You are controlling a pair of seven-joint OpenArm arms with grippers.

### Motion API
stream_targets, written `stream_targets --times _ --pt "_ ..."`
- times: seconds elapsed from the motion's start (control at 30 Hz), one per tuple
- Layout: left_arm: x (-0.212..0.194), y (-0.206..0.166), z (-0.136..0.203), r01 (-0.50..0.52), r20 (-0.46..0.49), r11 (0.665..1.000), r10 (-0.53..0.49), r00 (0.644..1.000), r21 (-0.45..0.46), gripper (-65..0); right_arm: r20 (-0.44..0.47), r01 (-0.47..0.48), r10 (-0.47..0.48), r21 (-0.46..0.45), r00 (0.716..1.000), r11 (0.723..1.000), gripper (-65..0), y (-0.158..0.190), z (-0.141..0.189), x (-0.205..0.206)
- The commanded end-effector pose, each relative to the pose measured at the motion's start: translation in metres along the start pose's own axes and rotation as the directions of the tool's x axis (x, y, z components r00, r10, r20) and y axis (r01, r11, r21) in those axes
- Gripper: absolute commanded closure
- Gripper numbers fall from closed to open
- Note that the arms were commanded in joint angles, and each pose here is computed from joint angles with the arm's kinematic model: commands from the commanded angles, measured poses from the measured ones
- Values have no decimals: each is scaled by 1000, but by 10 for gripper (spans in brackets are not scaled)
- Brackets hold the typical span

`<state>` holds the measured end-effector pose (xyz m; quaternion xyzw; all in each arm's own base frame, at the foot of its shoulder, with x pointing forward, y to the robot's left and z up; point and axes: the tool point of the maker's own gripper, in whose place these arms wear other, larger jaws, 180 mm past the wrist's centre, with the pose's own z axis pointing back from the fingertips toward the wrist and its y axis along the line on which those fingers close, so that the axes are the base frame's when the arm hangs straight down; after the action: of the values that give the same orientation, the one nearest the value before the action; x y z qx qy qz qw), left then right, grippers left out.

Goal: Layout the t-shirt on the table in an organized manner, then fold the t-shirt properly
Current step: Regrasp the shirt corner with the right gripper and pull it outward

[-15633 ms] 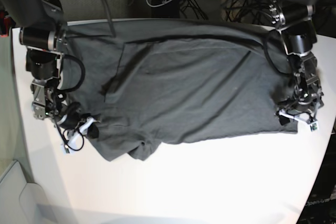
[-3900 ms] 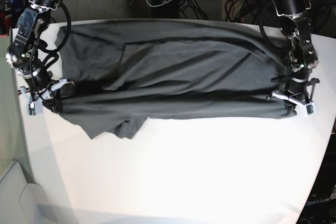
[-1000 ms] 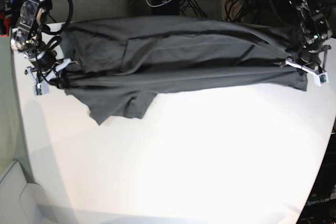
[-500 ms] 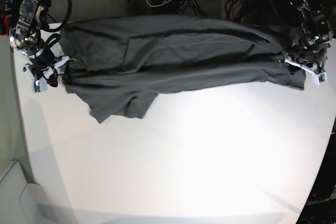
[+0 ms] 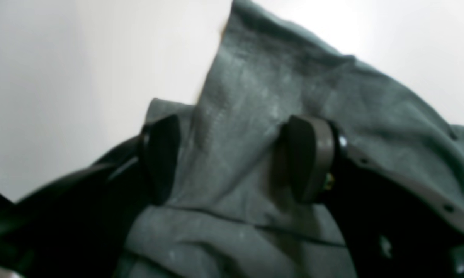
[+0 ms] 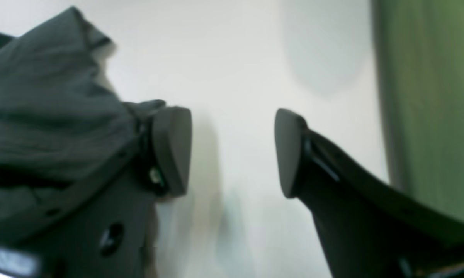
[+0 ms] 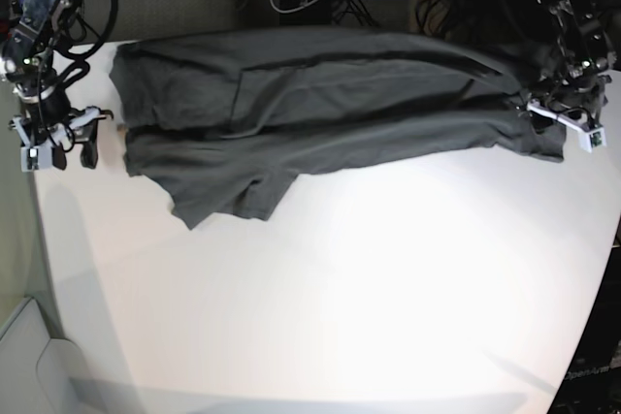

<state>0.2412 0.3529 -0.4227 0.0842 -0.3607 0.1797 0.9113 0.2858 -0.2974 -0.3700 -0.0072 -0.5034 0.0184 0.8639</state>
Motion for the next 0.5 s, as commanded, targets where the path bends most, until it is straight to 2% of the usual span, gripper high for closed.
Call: stream_targets --times 0.0,0.07,0.27,0.47 --pt "5 9 2 11 2 1000 -11 1000 24 -428 66 -12 11 8 998 1000 -352 1 -1 22" --pt "5 8 2 12 1 1000 -12 1000 23 -428 71 -18 16 29 997 999 -352 10 -8 28" --pt "6 7 2 12 2 1000 -12 1000 21 -428 -80 -76 88 137 993 988 -352 50 -38 31" --pt "6 6 2 10 3 1000 -10 1000 20 -428 -83 -125 146 220 986 967 -352 88 -60 61"
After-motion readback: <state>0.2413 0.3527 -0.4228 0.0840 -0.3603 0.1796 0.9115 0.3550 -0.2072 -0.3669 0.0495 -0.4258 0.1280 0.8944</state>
